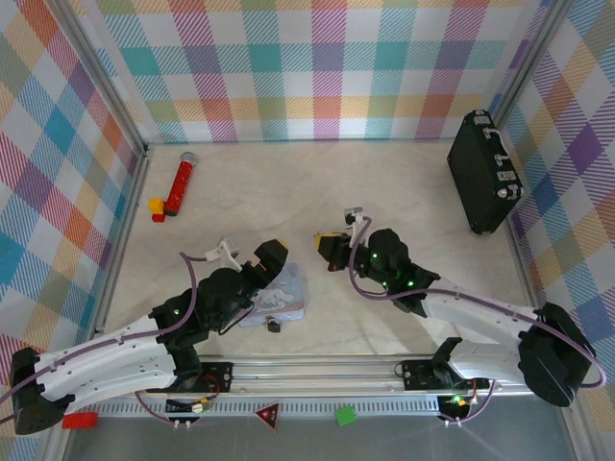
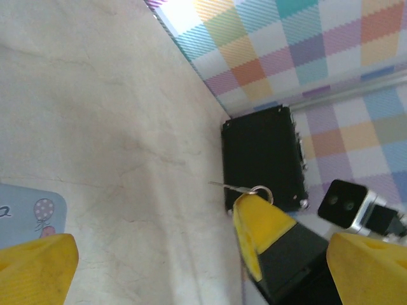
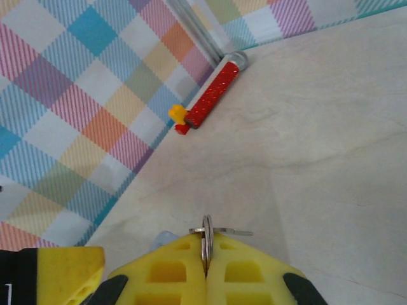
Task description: Unlock the padlock with the key
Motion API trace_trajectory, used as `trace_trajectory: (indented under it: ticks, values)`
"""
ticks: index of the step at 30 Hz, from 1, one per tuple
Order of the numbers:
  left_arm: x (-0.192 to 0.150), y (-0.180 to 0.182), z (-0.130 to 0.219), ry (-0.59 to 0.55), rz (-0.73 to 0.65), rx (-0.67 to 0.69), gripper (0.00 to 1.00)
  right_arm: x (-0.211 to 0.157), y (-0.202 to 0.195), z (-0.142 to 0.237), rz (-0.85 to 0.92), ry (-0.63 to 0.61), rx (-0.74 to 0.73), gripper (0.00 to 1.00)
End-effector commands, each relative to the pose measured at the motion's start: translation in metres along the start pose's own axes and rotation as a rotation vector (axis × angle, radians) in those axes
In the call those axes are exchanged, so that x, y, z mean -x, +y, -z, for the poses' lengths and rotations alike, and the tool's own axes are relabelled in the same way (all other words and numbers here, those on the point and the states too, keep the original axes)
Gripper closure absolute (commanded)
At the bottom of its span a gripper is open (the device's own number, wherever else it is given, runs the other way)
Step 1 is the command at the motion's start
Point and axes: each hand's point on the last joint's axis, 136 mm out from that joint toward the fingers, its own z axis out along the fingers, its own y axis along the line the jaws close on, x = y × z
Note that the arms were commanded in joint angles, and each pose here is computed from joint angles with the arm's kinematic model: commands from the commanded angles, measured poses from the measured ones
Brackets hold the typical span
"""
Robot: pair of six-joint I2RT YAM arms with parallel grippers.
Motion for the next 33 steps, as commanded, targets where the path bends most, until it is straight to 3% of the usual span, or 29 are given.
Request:
trace_trajectory:
  ticks: [1,10,26,33]
  values:
    - [0.013,-0.015,-0.002,-0.04,0.161,-0.052,0.0,0.037,0.05,-0.001,-0.031,-0.116,0.209,1.0]
    - [0.01,-0.029,-0.03,0.032,0.331,-0.116,0.02,0.029,0.076,-0.006,-0.045,-0.1,0.336,1.0]
    - [0.005,-0.055,-0.044,0.088,0.363,-0.182,0.18,0.009,0.084,-0.013,-0.027,-0.042,0.384,1.0]
    - [0.007,-0.055,-0.044,0.084,0.356,-0.176,0.3,0.003,0.083,-0.013,-0.028,-0.021,0.392,1.0]
